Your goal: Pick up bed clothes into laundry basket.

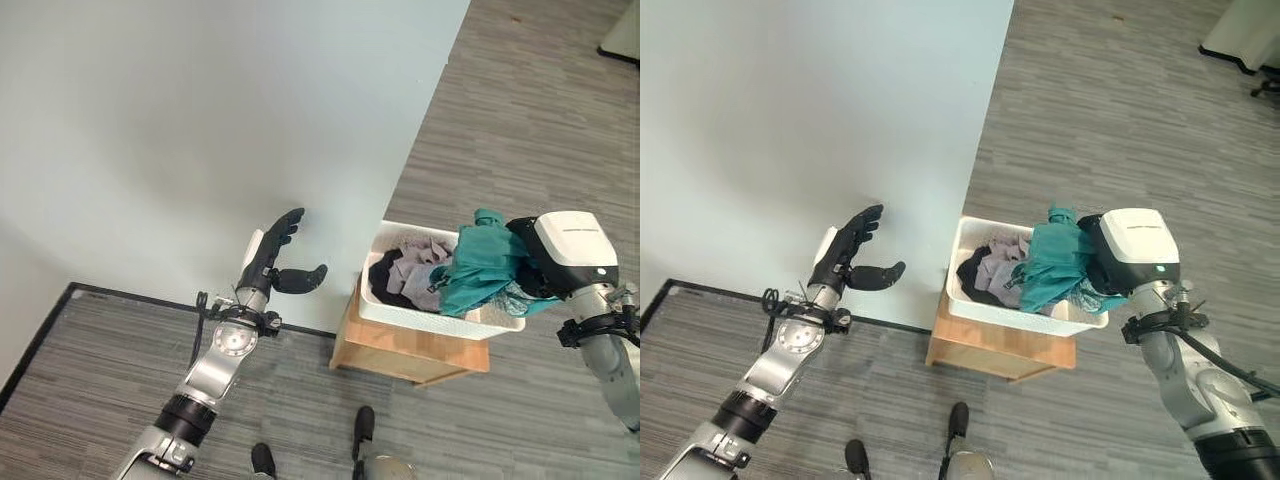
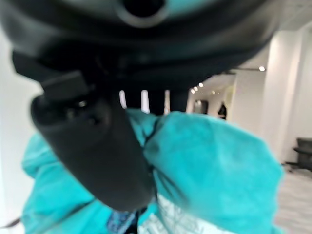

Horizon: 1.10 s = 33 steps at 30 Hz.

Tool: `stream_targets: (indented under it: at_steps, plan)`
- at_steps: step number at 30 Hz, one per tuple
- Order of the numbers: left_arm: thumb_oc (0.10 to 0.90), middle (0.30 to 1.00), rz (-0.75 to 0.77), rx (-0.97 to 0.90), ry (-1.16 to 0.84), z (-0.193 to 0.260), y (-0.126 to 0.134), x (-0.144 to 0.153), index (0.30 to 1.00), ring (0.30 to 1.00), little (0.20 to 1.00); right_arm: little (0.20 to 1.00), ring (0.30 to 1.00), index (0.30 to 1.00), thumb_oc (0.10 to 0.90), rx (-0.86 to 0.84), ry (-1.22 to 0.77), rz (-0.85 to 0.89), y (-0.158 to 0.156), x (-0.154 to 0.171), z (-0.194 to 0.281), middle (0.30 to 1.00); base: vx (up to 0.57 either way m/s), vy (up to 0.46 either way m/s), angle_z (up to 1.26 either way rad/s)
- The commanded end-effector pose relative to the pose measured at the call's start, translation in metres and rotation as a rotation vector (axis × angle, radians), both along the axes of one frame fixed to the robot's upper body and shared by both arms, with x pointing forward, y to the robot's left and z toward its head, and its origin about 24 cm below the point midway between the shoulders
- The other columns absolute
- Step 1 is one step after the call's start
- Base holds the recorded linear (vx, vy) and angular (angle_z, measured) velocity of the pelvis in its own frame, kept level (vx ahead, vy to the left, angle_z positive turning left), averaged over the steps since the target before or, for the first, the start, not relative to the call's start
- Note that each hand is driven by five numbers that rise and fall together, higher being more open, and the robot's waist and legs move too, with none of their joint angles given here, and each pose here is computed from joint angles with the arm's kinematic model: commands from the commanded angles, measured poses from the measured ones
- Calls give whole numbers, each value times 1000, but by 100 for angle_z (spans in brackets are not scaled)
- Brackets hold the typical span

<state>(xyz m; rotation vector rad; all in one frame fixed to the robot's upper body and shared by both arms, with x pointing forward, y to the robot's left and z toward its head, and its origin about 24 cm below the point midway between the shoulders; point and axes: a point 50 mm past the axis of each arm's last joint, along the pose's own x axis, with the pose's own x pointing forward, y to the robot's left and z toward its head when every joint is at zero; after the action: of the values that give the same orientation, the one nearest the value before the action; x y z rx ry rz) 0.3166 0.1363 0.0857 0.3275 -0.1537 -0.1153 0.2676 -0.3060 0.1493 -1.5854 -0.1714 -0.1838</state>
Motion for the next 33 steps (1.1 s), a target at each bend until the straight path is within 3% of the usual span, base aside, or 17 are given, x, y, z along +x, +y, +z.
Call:
stream_targets:
  at_steps: [1,14,21,31,32,33]
  plan:
    - [800,900,-169,-62,-383,90,-51,10,900,900,900,300,300,300,400,-209,-516,-12,-1,8,138,300,-33,30,-25]
    - [800,900,-200,-49,-459,114,-72,20,900,900,900,300,300,300,400,-490,-621,49,33,32,198,300,-33,4,-11]
    - [800,900,-176,-68,-456,116,-71,22,900,900,900,300,300,300,400,-473,-613,159,61,38,192,300,5,1,5]
    - [800,900,-145,-50,-476,122,-67,25,900,900,900,300,300,300,400,-505,-500,75,46,49,168,300,2,-10,6]
    - [800,900,-145,-51,-476,123,-67,25,900,900,900,375,375,375,450,-505,-500,75,46,49,168,375,-18,12,-3]
    - [800,900,-136,-51,-476,123,-66,26,900,900,900,900,900,900,800,-502,-481,53,44,52,162,900,0,0,0]
